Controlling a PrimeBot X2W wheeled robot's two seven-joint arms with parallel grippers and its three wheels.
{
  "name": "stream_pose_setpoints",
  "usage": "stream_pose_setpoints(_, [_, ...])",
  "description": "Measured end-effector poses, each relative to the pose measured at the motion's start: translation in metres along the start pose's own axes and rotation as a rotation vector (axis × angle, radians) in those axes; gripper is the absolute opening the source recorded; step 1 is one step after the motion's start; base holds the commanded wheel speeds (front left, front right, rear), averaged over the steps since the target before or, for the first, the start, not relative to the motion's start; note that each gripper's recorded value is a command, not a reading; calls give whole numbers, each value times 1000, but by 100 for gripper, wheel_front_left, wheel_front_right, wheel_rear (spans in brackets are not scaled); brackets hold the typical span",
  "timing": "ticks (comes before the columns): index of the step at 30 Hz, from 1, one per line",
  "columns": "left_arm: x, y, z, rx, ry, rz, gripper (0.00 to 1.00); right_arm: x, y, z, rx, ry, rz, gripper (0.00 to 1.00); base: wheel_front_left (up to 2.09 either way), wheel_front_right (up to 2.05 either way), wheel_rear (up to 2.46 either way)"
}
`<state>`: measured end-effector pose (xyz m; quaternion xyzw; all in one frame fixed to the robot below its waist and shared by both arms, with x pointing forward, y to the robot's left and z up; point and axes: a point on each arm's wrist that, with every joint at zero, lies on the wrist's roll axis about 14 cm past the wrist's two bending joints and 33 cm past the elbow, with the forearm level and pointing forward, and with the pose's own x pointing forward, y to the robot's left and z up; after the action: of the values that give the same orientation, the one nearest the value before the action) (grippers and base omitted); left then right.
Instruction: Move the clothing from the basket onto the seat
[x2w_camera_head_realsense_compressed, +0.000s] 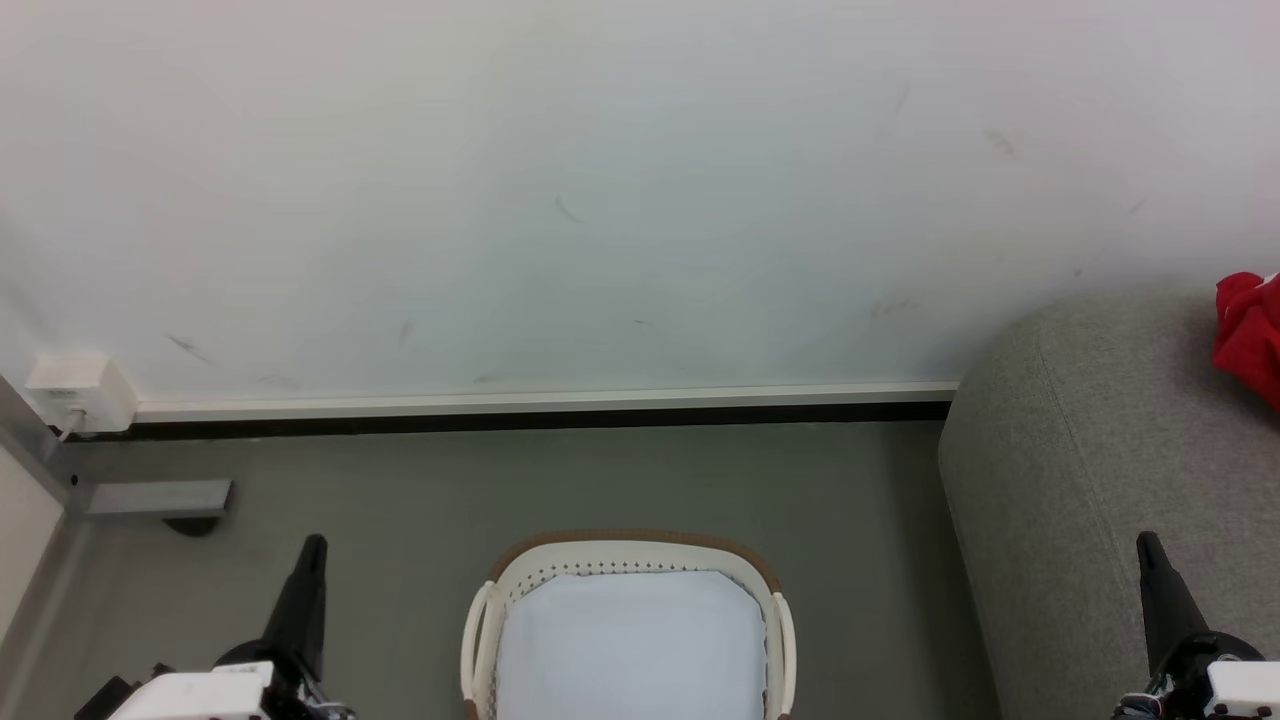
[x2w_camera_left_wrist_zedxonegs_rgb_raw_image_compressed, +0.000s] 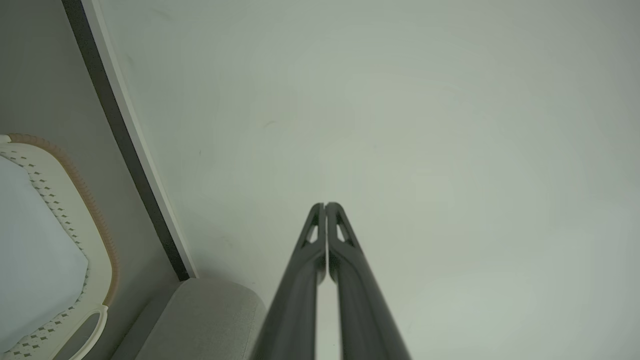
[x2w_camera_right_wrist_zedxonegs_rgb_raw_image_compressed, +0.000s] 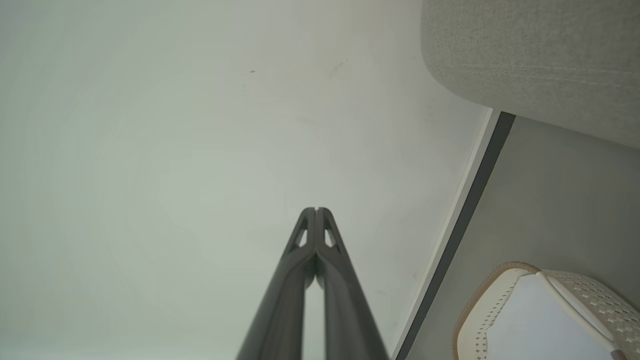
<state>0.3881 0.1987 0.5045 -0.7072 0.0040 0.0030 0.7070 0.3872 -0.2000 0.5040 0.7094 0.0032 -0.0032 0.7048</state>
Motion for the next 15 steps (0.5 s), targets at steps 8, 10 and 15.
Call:
stream_pose_setpoints(8, [0,0,0,0,0,0,0,0,0,0,0,0,0,0,0,0,0])
stream_pose_setpoints(10, [0,0,0,0,0,0,0,0,0,0,0,0,0,0,0,0,0])
stream_pose_setpoints(15, [0,0,0,0,0,0,0,0,0,0,0,0,0,0,0,0,0])
